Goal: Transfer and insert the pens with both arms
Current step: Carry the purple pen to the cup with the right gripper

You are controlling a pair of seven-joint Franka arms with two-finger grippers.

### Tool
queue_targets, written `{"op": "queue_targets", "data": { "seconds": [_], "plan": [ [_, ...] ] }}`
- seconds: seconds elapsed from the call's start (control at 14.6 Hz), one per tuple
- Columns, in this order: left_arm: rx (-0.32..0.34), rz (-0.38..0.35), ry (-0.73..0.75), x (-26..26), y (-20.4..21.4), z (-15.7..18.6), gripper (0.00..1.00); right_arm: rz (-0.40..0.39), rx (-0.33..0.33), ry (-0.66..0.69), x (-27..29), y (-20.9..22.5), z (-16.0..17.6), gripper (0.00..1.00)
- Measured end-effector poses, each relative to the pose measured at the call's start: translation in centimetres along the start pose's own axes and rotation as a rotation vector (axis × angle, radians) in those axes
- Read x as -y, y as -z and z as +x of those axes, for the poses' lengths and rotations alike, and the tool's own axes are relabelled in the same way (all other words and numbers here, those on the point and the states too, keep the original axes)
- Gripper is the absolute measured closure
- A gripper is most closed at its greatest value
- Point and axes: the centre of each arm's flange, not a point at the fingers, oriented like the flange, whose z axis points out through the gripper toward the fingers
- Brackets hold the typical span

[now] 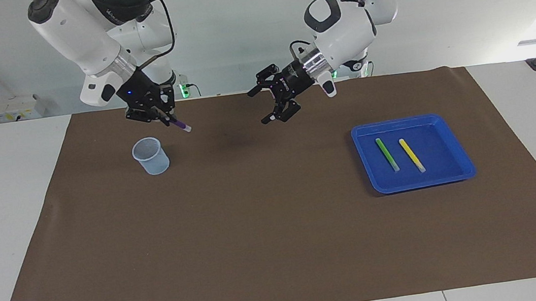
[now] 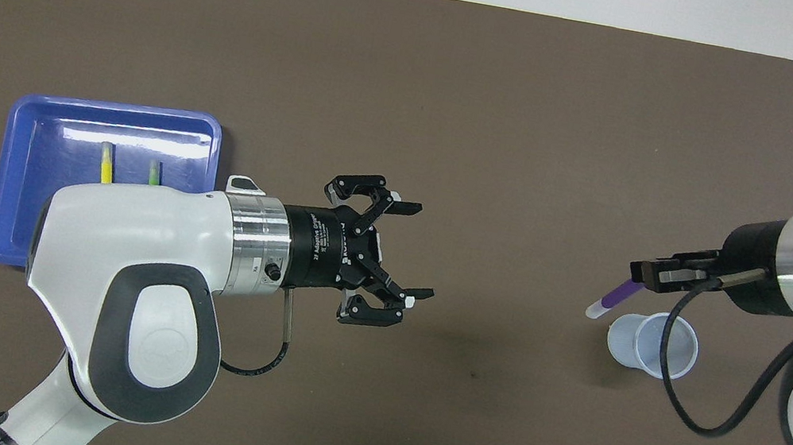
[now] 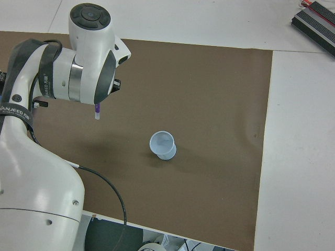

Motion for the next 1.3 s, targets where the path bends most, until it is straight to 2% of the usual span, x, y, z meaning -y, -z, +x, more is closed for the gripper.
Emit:
{"op": "queue_targets", "data": {
  "seconds": [0.14, 0.27, 0.75, 1.03, 1.3],
  "plan": [
    [-0.002, -0.005, 0.003, -0.3, 0.2, 0.2, 0.0, -0.074, 0.028, 0.049, -2.1, 0.2, -0.5, 0.82],
    [-0.049, -0.01, -0.028, -0.8, 0.5, 1.0, 0.0, -0.114, 0.063, 0.049, -3.6, -0.8, -1.2, 0.82],
    [-0.418, 0.066, -0.28, -3.6, 3.6, 4.6, 0.0, -0.135, 0.095, -0.003, -7.6, -7.2, -3.3, 0.82],
    [-0.475, 0.177, -0.448, -5.1, 6.0, 6.8, 0.0, -0.123, 0.122, 0.007, -10.0, -9.0, -4.3, 0.82],
    [-0.576, 0.254, -0.704, -7.4, 9.1, 9.1, 0.0, -0.116, 0.143, -0.002, -10.5, -10.1, -5.0, 0.82]
  ]
}}
